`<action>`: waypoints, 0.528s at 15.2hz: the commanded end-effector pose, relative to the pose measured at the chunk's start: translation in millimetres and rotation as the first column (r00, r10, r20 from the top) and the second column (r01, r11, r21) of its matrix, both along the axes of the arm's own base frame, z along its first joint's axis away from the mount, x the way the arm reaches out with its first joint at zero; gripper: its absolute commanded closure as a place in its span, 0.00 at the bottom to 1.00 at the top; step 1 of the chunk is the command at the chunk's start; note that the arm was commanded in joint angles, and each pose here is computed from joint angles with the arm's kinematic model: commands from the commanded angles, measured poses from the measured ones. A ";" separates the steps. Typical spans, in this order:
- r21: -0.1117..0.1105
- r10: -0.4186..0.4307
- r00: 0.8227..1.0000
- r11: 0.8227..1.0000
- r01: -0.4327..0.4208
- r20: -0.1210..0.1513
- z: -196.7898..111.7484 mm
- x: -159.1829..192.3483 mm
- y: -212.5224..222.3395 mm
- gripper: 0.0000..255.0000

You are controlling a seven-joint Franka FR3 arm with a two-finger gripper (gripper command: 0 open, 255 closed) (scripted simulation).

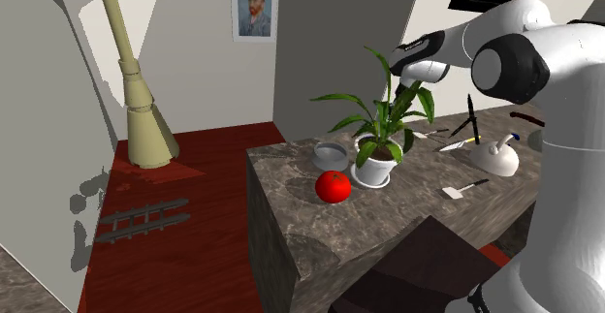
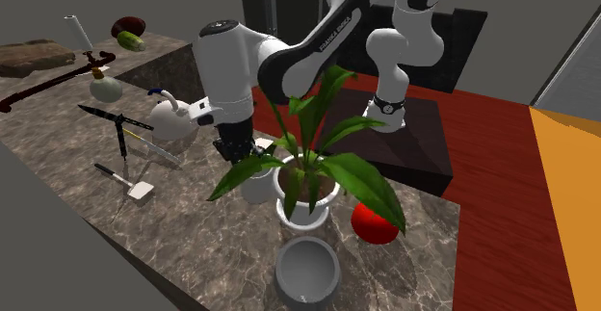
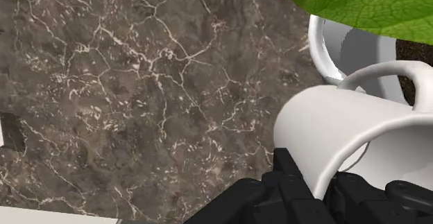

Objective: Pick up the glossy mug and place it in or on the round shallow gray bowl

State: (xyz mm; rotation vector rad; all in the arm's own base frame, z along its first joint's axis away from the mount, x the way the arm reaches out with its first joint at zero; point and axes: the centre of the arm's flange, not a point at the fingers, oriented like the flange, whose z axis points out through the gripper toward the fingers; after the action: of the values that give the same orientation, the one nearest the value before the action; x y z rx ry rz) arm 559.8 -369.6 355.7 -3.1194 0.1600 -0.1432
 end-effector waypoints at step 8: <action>0.046 0.010 0.999 0.999 -0.008 -0.042 -6.7 67.0 109.4 1.00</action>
State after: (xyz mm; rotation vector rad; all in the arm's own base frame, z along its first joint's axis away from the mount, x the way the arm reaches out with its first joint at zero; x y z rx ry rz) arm 623.6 -281.3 359.6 -3.1070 0.1583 -0.1476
